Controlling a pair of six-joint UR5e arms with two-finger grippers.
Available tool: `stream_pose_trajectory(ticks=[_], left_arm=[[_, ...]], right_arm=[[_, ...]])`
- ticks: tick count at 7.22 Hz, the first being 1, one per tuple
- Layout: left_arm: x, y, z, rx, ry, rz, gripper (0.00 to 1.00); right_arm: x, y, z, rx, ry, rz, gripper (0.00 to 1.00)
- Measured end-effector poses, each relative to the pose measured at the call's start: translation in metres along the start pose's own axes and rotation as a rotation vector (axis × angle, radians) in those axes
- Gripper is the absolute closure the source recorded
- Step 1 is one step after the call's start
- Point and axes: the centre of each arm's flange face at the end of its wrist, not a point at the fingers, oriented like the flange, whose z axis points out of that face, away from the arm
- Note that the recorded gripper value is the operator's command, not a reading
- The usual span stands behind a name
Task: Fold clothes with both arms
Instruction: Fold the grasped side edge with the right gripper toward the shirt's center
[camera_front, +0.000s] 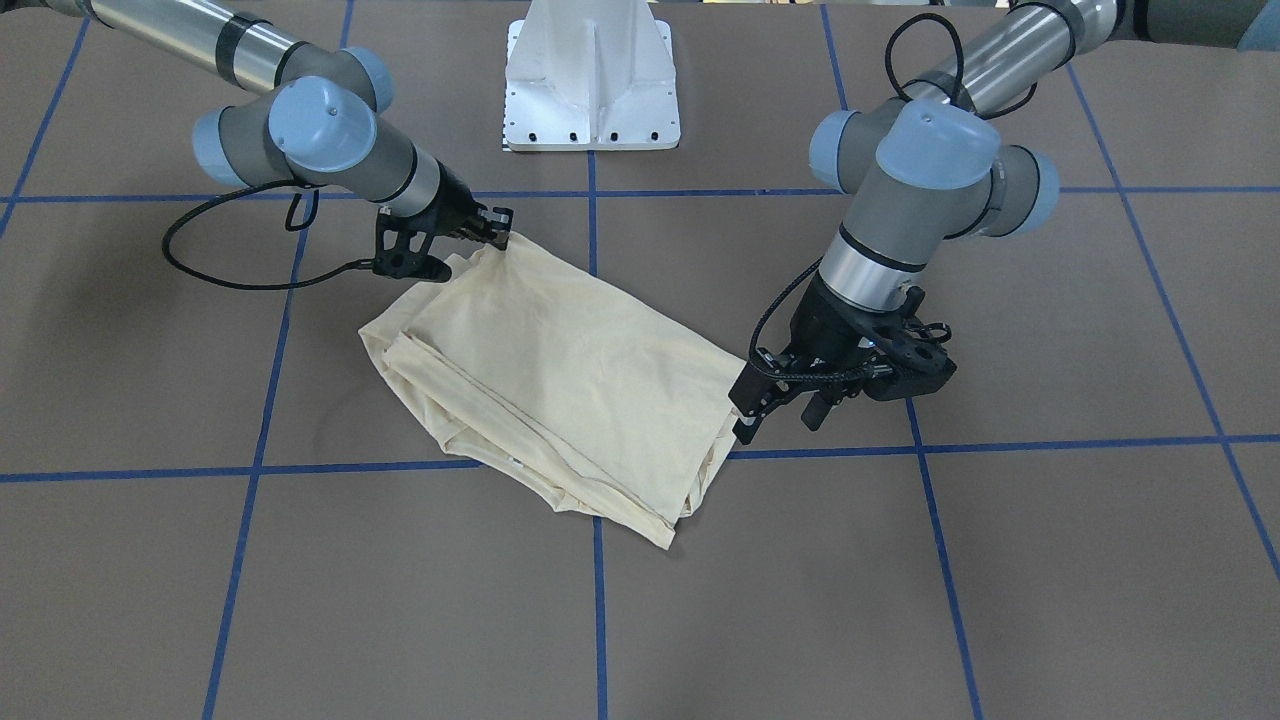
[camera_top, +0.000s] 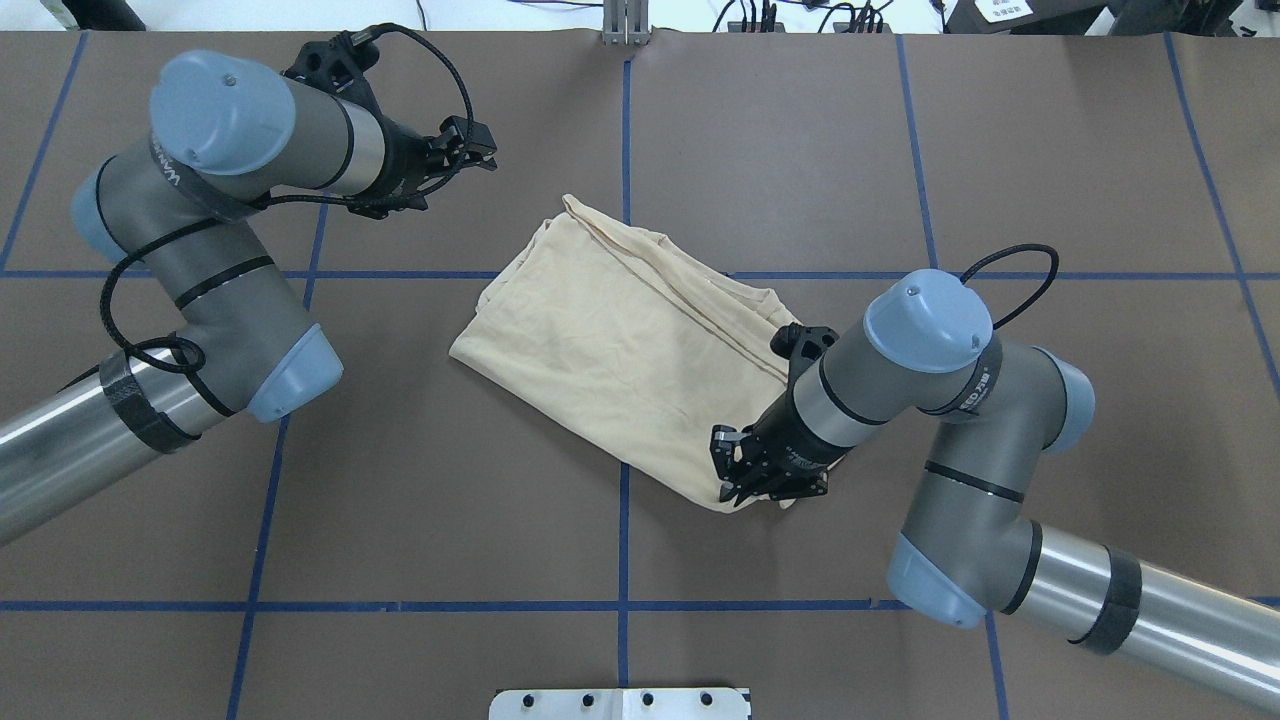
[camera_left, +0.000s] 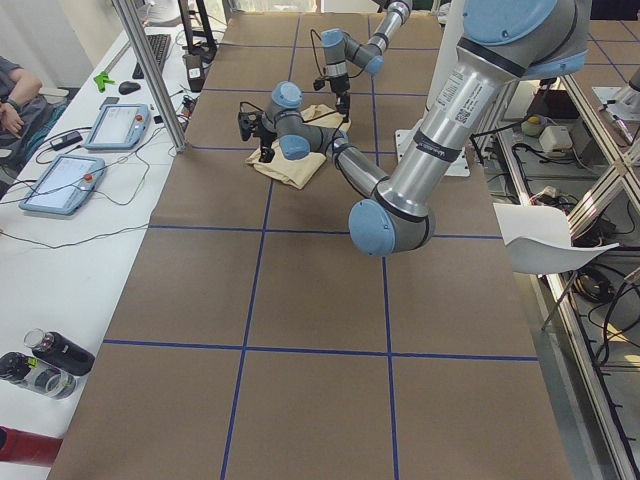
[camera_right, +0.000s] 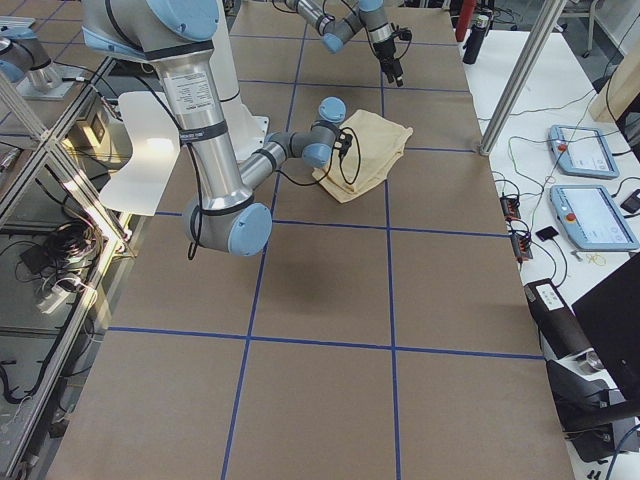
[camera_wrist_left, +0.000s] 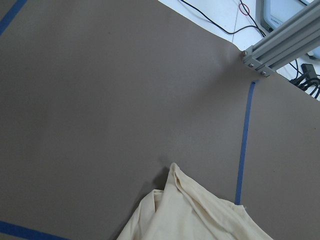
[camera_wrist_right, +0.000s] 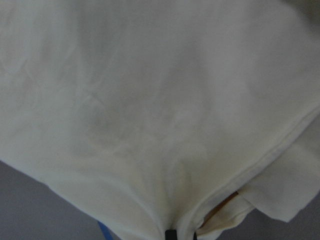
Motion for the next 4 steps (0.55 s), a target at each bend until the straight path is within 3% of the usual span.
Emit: stream_pose_trajectory(ticks=[1,2,3,4], left_arm=[[-0.004,0.000,0.000,0.000,-0.003,0.000,0.01],[-0.006,0.001,-0.003,-0.001,-0.002,0.000,0.01],[-0.007,0.002,-0.004,-0.001,0.000,0.001,0.01],[-0.007,0.002,-0.006,-0.002,0.002,0.002,0.01]], right_arm=[[-0.016,0.025,0.014,-0.055,-0.002,0.024,1.00],[-0.029,0.049,0.027,-0.096,-0.003,0.050,0.18],[-0.038,0.065,0.037,-0.124,-0.002,0.061,0.00],[-0.043,0.077,0.044,-0.142,-0.002,0.059,0.00]])
